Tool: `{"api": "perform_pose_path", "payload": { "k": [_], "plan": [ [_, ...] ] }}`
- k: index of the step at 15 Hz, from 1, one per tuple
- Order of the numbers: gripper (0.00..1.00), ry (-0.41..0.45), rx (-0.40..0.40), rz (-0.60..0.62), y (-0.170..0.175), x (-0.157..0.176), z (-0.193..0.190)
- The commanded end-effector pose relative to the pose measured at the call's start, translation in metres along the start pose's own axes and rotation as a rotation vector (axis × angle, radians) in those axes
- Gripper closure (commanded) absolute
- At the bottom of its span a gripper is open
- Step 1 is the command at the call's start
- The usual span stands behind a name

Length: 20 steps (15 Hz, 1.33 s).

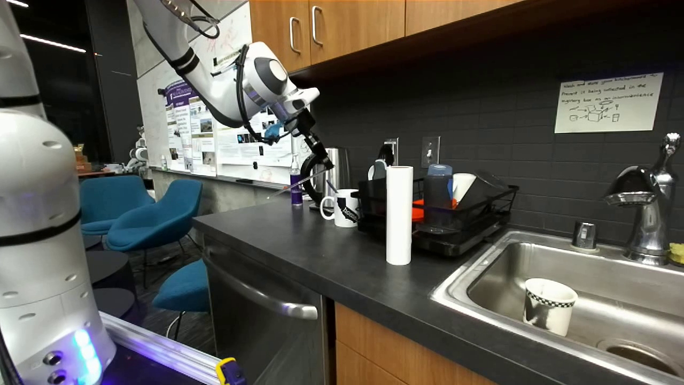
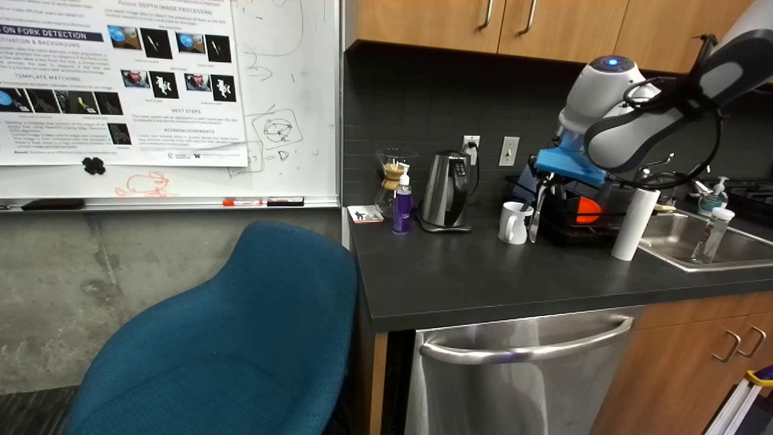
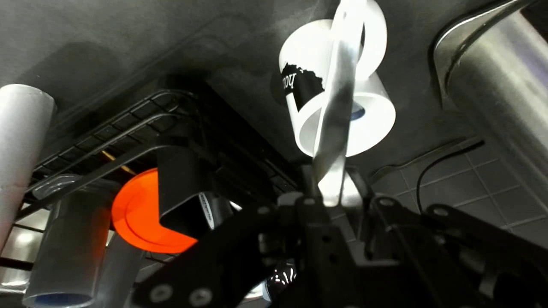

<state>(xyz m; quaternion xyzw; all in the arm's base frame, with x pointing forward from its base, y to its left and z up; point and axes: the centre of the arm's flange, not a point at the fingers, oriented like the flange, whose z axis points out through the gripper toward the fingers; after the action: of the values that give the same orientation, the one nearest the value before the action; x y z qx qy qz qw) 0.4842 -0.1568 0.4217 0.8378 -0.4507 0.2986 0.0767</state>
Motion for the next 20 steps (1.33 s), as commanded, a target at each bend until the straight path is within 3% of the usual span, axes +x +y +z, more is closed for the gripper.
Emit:
{"api": "perform_pose_path", "payload": {
  "k": [1,7,15,20],
  "plan": [
    [0.95,0.076,0.016,0.030,-0.006,0.002,-0.013],
    [0.95,0.181,0.019,0.064,-0.008,0.017,-0.029],
    [0.95,0.272,0.016,0.212,-0.002,0.032,-0.036],
    [0.95,0.378,-0.010,0.254,-0.004,0.046,-0.041]
  ]
}}
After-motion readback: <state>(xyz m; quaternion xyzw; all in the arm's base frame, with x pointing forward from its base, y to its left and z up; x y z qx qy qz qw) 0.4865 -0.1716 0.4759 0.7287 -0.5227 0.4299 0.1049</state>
